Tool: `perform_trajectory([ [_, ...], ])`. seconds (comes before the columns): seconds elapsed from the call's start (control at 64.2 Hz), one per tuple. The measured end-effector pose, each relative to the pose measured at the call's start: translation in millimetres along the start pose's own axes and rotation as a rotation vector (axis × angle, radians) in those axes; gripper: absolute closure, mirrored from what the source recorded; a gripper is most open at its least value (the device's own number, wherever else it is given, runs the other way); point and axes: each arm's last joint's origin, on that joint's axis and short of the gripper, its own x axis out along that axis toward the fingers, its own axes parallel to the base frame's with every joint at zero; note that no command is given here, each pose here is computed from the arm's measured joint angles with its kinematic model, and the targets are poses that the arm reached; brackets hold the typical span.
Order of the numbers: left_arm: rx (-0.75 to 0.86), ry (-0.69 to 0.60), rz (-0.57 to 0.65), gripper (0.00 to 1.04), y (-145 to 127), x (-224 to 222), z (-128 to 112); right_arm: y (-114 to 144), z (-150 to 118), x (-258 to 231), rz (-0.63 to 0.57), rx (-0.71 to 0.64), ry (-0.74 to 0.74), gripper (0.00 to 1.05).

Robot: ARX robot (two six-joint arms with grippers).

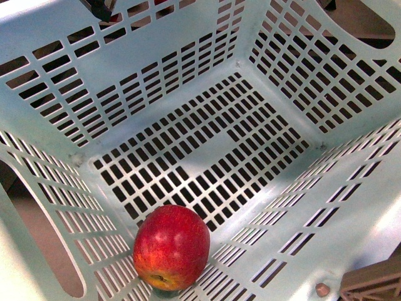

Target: Pick apple with right arm and hold basket with left

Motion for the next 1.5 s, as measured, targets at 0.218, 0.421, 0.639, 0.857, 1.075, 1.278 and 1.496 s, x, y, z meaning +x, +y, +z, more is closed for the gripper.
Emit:
perform_trajectory([
  [0.218,0.000,0.000,0.000,0.98,0.0,0.0,0.0,0.0,0.1,-4.6,0.000,0.000,-0.002,1.03],
  [0.421,0.000,0.000,0.000,0.98,0.0,0.0,0.0,0.0,-0.1,-7.9,-0.001,0.000,-0.002,1.03],
  [0.639,0.000,0.000,0.000,0.98,0.0,0.0,0.0,0.0,-3.2,-19.2,0.000,0.000,0.009,1.03],
  [0.857,-0.002,0.001,-0.001,0.98,-0.1,0.0,0.0,-0.1,-3.0,-20.0,0.000,0.000,0.004,1.03],
  [1.075,-0.002,0.000,0.000,0.98,-0.1,0.0,0.0,-0.1,-3.0,-20.1,0.000,0.000,0.004,0.80],
  [1.278,-0.009,-0.137,0.128,0.98,-3.5,-0.9,-1.0,-0.1,-2.9,-20.1,0.000,0.000,0.003,0.49],
  [1.496,-0.026,-0.447,0.210,0.98,-12.0,0.7,34.7,-0.1,-2.8,-20.2,-0.002,0.000,0.002,0.12],
])
